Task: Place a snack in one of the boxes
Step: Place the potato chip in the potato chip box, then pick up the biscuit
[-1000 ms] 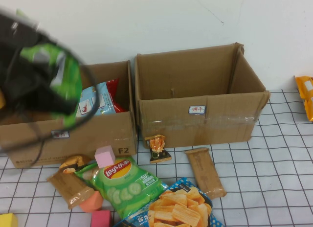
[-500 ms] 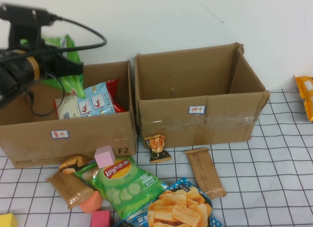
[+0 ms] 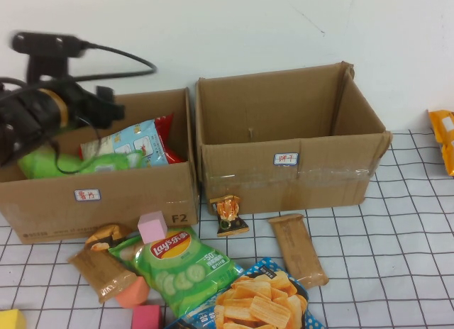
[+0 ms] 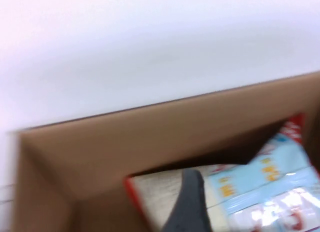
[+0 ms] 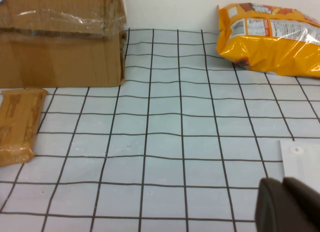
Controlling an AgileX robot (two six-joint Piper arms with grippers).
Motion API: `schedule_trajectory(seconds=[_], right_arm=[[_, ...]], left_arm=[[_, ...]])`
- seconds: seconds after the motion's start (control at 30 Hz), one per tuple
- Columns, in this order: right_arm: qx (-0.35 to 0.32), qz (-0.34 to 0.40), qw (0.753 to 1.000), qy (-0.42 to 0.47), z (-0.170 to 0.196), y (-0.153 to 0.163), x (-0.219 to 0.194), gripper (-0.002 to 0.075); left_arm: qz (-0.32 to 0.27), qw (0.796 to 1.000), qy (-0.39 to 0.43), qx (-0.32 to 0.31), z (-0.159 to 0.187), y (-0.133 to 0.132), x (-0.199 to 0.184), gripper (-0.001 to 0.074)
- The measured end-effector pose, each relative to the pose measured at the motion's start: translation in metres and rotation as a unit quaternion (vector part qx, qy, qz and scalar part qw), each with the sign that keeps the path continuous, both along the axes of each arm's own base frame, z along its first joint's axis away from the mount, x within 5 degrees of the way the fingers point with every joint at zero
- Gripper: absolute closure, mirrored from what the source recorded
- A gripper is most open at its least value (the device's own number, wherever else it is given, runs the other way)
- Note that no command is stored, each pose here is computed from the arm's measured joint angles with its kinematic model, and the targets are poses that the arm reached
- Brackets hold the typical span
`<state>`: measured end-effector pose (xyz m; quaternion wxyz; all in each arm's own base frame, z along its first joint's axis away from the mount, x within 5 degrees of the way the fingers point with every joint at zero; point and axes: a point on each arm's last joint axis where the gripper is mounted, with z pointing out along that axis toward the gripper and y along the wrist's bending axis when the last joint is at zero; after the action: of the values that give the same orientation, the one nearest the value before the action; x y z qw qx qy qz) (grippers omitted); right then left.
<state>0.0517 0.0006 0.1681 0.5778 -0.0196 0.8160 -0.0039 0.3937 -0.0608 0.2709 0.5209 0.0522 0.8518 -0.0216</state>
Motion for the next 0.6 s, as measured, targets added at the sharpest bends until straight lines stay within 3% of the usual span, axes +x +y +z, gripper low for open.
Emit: schedule_trajectory(seconds=[0.1, 0.27, 0.37, 0.43, 0.5, 0.57, 0.6], right_arm=[[0.000, 0.000, 1.000, 0.000, 0.000, 0.000, 0.000, 0.0727], [0.018, 0.000, 1.000, 0.000, 0.000, 0.001, 0.000, 0.0727], [0.147, -0.008, 0.989, 0.002, 0.001, 0.007, 0.000, 0.0727], [0.284, -0.017, 0.959, 0.012, 0.002, 0.014, 0.000, 0.0727], [0.407, -0.021, 0.913, 0.022, 0.006, 0.020, -0.001, 0.0727], [0.457, -0.019, 0.889, 0.023, 0.008, 0.023, -0.001, 0.0727], [0.459, -0.017, 0.888, 0.018, 0.009, 0.023, 0.000, 0.0727]], left_arm=[[0.042, 0.999, -0.002, 0.011, 0.022, 0.010, -0.013, 0.0263], [0.083, 0.995, -0.054, 0.007, 0.087, 0.025, -0.061, 0.0611], [0.074, 0.993, -0.091, 0.007, 0.114, 0.030, -0.103, 0.0698], [0.065, 0.992, -0.112, -0.001, 0.121, 0.032, -0.135, 0.0720], [0.051, 0.990, -0.129, -0.013, 0.120, 0.032, -0.163, 0.0729], [0.037, 0.989, -0.141, -0.027, 0.110, 0.034, -0.193, 0.0732], [0.031, 0.988, -0.145, -0.037, 0.103, 0.035, -0.207, 0.0734]])
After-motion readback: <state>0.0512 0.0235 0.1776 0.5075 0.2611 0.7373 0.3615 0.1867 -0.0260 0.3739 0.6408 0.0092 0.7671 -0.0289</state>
